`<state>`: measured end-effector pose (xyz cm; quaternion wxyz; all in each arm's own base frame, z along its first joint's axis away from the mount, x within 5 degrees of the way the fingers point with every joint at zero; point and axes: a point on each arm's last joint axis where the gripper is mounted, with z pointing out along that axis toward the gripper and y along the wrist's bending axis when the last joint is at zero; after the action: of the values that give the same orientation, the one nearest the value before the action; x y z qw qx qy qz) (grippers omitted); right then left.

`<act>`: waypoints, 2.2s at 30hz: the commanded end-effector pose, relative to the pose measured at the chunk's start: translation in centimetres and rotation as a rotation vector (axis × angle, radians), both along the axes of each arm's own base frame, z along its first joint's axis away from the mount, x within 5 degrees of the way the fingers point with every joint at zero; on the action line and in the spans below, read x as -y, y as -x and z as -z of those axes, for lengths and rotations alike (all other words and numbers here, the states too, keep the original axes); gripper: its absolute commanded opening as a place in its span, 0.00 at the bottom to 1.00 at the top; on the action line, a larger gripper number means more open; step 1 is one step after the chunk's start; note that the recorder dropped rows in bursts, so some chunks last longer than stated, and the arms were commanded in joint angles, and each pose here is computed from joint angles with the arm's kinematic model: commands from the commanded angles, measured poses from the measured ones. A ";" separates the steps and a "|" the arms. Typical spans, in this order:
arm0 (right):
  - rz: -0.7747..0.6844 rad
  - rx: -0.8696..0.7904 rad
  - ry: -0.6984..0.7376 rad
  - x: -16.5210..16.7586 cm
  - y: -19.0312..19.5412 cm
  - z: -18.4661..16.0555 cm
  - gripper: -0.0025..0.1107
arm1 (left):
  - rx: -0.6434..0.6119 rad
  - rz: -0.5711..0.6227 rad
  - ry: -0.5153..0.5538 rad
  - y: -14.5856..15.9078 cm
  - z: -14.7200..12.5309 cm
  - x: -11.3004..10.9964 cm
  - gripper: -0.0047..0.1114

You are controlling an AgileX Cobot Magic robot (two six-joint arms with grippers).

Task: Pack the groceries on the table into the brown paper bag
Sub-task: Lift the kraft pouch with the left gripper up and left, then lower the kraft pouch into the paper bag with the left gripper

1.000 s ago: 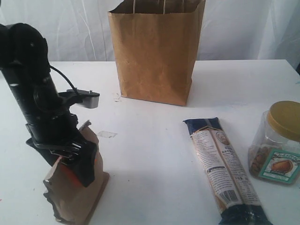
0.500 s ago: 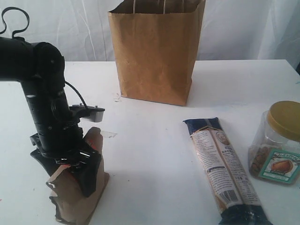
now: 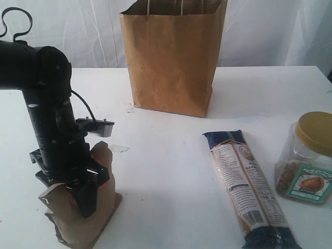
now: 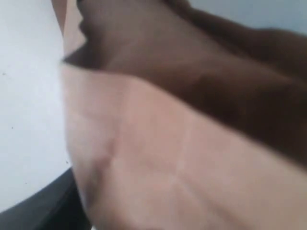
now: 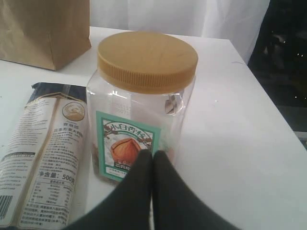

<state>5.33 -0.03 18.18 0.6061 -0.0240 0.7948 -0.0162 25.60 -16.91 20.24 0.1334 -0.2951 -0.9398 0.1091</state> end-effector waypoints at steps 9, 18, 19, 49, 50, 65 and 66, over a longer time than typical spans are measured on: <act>0.006 0.006 0.005 0.0 0.0 0.0 0.02 | 0.185 0.081 -0.135 -0.3 -5.7 -1.9 0.04; 0.006 0.006 0.005 0.0 0.0 0.0 0.02 | 0.766 0.036 -0.038 -0.1 -20.5 -3.9 0.04; 0.006 0.006 0.005 0.0 0.0 0.0 0.02 | 0.820 0.036 -0.059 -0.4 -21.0 -4.1 0.04; 0.006 0.006 0.005 0.0 0.0 0.0 0.02 | 1.642 -0.547 0.707 -7.9 -29.1 -5.6 0.04; 0.006 0.006 0.005 0.0 0.0 0.0 0.02 | 1.643 -0.523 0.747 -7.4 -29.3 -4.3 0.04; 0.006 0.006 0.005 0.0 0.0 0.0 0.02 | 1.917 0.273 0.512 -6.7 -25.7 6.4 0.04; 0.006 0.006 0.005 0.0 0.0 0.0 0.02 | 1.947 0.288 0.537 -6.9 -25.7 6.8 0.04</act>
<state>5.33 -0.03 18.18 0.6061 -0.0240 0.7948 -0.0162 32.72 -22.79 45.07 -0.7061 -0.3645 -0.6067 0.0215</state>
